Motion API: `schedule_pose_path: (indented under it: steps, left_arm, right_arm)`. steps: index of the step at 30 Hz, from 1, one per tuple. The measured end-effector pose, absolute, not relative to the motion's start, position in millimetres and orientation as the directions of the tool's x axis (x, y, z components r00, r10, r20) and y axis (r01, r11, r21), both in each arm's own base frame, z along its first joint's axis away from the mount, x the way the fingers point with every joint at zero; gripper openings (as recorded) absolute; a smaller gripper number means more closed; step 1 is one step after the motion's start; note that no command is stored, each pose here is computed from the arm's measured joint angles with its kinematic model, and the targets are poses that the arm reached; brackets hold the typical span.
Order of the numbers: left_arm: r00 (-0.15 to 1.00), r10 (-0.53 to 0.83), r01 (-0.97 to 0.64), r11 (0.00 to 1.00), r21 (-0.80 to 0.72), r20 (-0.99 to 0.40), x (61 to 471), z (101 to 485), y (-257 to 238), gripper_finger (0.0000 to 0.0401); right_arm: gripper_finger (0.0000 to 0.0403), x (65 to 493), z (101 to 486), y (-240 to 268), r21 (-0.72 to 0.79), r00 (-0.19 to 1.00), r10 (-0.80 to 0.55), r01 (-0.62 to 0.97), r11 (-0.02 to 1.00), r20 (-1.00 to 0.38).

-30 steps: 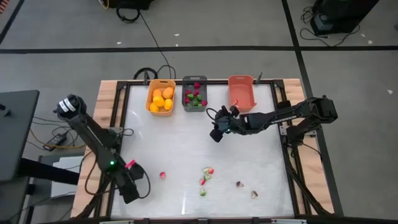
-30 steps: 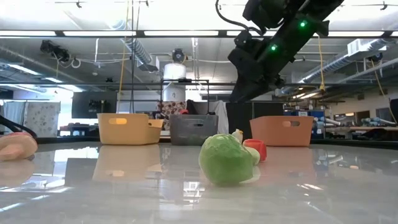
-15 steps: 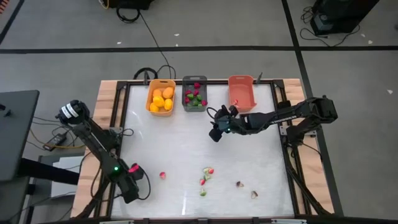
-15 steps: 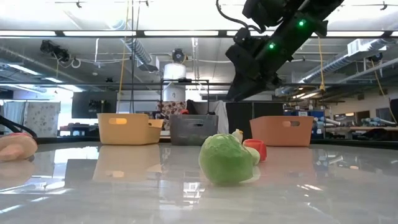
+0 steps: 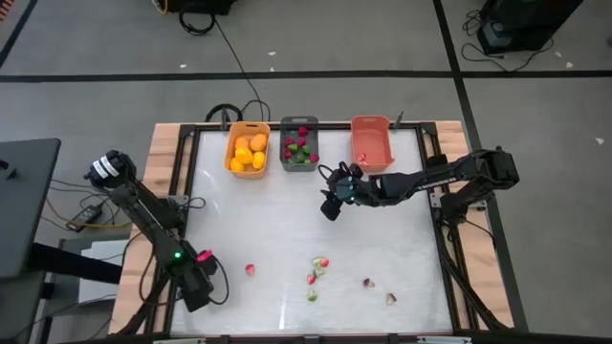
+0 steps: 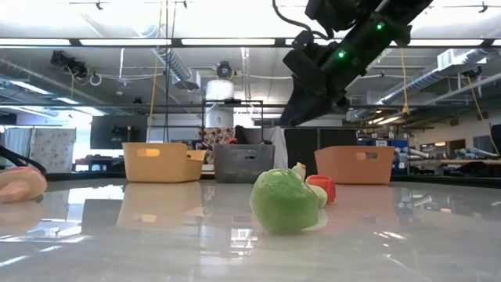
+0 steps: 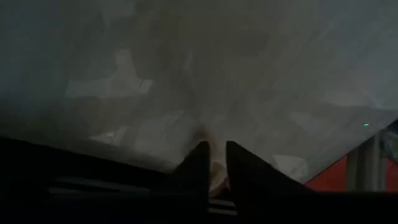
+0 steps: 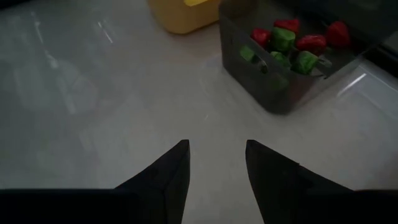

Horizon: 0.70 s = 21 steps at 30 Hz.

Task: Sort produce into baskets
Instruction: Put the brown mushroom into the orange bin

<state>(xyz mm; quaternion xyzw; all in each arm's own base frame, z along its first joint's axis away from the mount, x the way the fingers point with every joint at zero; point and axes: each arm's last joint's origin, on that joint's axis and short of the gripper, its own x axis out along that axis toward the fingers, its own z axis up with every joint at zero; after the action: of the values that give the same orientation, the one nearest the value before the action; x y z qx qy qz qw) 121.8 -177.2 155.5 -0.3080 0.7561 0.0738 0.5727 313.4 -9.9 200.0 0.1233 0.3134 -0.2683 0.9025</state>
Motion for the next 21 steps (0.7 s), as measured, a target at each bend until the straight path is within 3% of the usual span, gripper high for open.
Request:
schedule_pose_path:
  steps: [7,10,15,21]
  left_arm:
    - [-0.139,-0.366,-0.535,0.809,-0.241,-0.92,114.5,155.5,-183.2,0.0173]
    - [-0.146,-0.352,-0.532,0.816,-0.227,-0.924,108.8,153.9,-187.2,0.0204]
    - [-0.141,-0.357,-0.569,0.793,-0.22,-0.923,105.5,149.2,-195.6,0.0204]
    - [-0.221,-0.366,-0.563,0.805,-0.188,-0.904,104.5,141.7,-200.1,0.0151]
  right_arm:
    - [0.0167,313.6,200.1,-9.7,0.046,0.663,-0.401,0.549,0.835,-0.632]
    - [0.0167,313.4,199.8,-9.0,0.042,0.663,-0.396,0.541,0.84,-0.636]
    - [0.0167,312.7,198.7,-8.2,0.035,0.66,-0.375,0.52,0.854,-0.651]
    - [0.0167,312.6,198.7,-8.2,0.035,0.66,-0.374,0.519,0.854,-0.652]
